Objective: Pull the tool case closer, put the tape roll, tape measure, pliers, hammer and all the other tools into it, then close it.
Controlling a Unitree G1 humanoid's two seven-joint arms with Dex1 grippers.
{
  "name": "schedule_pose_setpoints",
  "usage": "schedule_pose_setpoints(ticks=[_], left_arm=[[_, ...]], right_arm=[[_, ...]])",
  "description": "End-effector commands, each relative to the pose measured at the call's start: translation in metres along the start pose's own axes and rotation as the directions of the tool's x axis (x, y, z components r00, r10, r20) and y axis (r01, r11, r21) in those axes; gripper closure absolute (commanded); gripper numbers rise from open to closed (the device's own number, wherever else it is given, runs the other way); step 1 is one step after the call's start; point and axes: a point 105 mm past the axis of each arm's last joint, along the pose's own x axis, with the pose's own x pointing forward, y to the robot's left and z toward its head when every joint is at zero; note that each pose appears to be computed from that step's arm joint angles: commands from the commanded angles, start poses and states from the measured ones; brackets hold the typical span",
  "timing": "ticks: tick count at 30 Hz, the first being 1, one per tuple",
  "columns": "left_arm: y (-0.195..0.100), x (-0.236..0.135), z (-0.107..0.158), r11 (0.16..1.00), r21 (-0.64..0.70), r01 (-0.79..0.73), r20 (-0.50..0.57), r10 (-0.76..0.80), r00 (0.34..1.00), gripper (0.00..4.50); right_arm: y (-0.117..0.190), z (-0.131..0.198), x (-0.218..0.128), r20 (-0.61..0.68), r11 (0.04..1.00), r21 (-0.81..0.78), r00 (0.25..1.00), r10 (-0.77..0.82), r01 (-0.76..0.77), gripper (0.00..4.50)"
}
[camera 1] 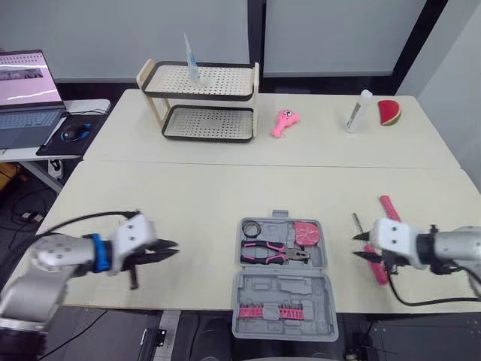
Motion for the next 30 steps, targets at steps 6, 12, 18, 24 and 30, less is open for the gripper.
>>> schedule_pose_setpoints(ticks=[6, 12, 18, 24, 30], left_arm=[[-0.023, 0.049, 0.006, 0.993, 0.086, 0.079, -0.011, -0.078, 0.997, 4.5], [-0.027, 0.071, 0.015, 0.991, 0.089, 0.099, 0.002, -0.1, 0.995, 4.5], [-0.025, 0.088, 0.025, 0.989, 0.112, 0.096, 0.001, -0.097, 0.995, 4.5], [-0.027, 0.096, 0.027, 0.988, 0.113, 0.107, -0.005, -0.107, 0.994, 4.5], [-0.025, 0.102, 0.029, 0.988, 0.107, 0.116, 0.004, -0.117, 0.993, 4.5]], right_arm=[[0.009, 0.001, 0.018, -0.029, 0.998, -0.062, 0.999, 0.025, -0.026, 4.37], [0.019, 0.002, 0.031, -0.026, 0.996, -0.061, 0.998, 0.057, -0.058, 4.5], [0.023, -0.001, 0.036, -0.032, 0.996, -0.052, 0.997, 0.064, -0.066, 4.5], [0.03, 0.003, 0.044, -0.017, 0.995, -0.035, 0.996, 0.093, -0.094, 4.5], [0.031, 0.011, 0.052, 0.022, 0.996, -0.023, 0.996, 0.09, -0.089, 4.5]])
